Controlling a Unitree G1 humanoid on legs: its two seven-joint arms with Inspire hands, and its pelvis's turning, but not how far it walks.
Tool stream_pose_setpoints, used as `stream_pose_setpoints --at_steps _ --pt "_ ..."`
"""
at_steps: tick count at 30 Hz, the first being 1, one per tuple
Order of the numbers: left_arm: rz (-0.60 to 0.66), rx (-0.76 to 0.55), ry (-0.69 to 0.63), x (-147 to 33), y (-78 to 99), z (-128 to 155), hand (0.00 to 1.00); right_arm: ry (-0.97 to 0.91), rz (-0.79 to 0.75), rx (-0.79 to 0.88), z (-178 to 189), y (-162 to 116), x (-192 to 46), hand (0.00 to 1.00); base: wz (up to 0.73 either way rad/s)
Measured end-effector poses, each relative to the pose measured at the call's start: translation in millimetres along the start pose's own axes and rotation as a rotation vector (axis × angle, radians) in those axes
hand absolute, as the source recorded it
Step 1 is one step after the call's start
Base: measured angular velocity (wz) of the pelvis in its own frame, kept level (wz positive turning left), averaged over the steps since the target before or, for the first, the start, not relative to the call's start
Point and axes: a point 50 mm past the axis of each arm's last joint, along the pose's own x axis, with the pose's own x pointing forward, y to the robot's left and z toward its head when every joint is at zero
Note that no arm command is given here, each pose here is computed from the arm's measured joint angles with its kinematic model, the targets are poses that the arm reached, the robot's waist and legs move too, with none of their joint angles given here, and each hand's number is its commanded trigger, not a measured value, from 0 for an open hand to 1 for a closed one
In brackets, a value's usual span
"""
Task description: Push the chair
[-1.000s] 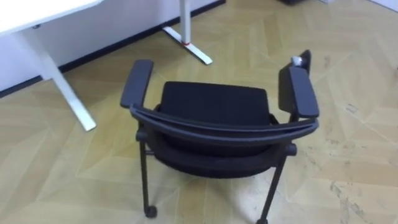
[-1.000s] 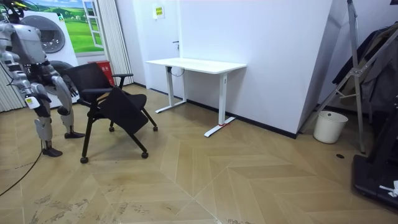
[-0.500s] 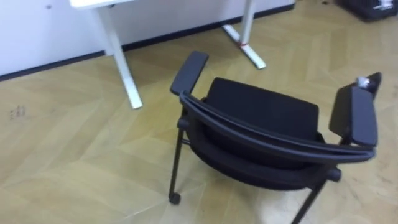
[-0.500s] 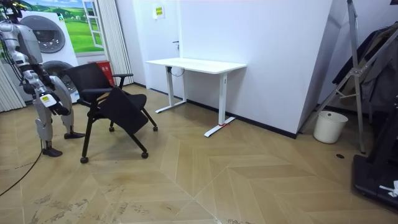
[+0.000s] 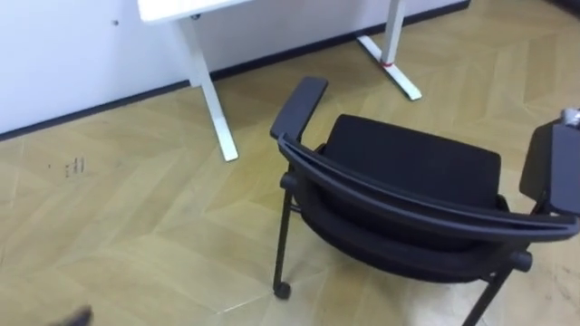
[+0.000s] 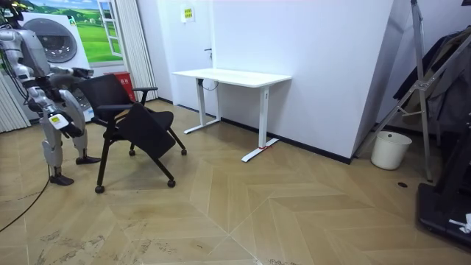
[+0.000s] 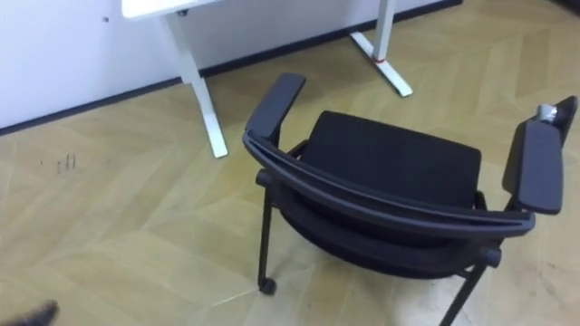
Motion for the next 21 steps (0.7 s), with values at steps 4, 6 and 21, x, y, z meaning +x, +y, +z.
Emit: stream_pose_setpoints --at_steps 4,6,21 --pt "0.042 0.0 -0.195 9.7 -4.6 44 0.0 0.012 -0.01 0.027 -6 -2 -1 0.0 -0.01" --pt "0.075 -0.027 -0.293 10.2 -4.3 68 0.0 0.023 -0.016 0.043 -11 -3 -2 0.0 -0.02" --pt "0.1 0.154 -0.716 -6.5 -11.6 146 0.0 0.104 -0.02 0.063 -36 -10 -9 0.0 -0.09"
